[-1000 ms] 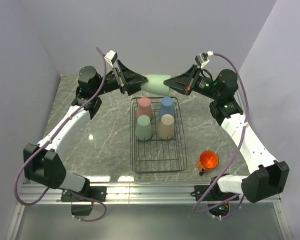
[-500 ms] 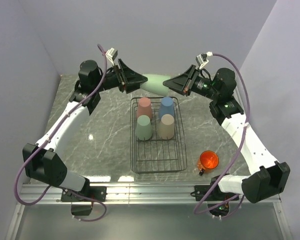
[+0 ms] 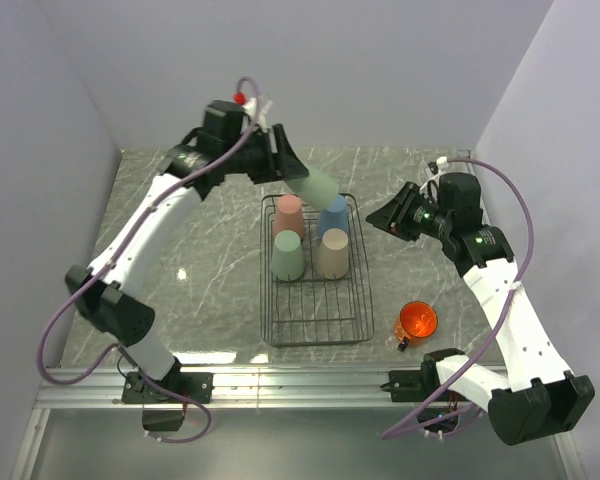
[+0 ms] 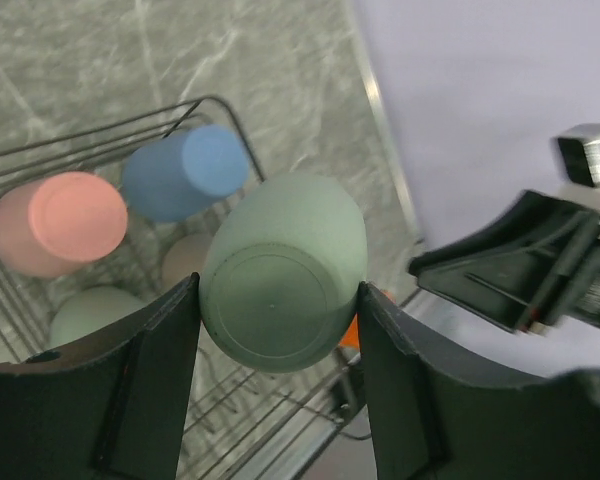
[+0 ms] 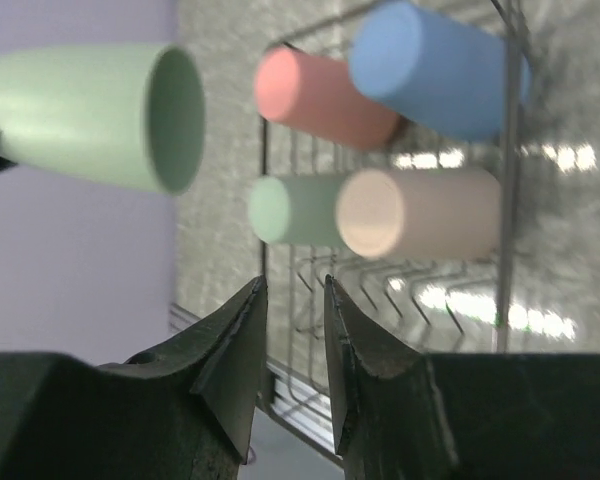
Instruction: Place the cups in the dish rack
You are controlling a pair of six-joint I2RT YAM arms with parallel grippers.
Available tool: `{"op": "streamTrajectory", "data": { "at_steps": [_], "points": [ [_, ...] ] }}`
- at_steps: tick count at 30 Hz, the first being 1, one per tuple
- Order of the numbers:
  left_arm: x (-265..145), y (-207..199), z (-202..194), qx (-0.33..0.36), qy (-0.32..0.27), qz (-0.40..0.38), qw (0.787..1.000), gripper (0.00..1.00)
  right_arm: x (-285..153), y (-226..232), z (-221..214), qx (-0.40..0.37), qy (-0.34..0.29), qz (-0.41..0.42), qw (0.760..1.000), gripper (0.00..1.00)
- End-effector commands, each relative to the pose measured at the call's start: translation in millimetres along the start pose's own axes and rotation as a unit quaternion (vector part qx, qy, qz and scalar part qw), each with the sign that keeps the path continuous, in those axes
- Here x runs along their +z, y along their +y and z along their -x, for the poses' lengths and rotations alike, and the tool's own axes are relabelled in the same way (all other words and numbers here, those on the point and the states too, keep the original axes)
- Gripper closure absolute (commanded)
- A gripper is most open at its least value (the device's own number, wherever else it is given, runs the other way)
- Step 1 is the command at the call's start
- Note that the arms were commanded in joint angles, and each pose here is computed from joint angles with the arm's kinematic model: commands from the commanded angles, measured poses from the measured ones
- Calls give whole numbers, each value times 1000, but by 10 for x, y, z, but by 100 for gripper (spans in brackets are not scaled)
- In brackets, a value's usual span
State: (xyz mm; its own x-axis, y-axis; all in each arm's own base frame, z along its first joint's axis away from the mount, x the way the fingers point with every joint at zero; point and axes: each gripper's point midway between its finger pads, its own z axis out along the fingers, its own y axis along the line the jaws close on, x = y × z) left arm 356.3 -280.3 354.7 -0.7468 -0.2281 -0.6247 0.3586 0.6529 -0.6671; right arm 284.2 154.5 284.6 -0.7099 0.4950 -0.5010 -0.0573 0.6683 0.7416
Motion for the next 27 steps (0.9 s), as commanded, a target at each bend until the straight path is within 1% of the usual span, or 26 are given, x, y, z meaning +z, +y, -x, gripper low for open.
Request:
{"op": "streamTrajectory", "data": {
  "at_steps": [1,3,4,8,12,15,21,27],
  "points": [
    [105,51,-65,64,6,76,995,100,-61,-113,-31,-26,-3,-23,999,64],
    [207,84,-169,75,23,102,992,100,-76,-128,-22,-29,-4,-28,999,65],
    [195,83,-81,88,6,120,989,100,-85,-117,-11,-32,-6,-28,999,65],
    [265,150,-133,107,12,155,982,100,-115,-156,-18,-41,-5,-40,998,66],
    [337,145,-269,115,32,157,980,100,-128,-219,-58,-48,1,-49,998,66],
    [373,214,-329,123,36,178,976,100,-124,-248,-85,-48,5,-52,997,66],
    [461,276,-482,125,54,186,973,100,-101,-247,-90,-47,10,-49,998,68],
    [526,352,-538,135,58,203,968,100,-104,-257,-109,-48,13,-49,998,69]
  ]
}}
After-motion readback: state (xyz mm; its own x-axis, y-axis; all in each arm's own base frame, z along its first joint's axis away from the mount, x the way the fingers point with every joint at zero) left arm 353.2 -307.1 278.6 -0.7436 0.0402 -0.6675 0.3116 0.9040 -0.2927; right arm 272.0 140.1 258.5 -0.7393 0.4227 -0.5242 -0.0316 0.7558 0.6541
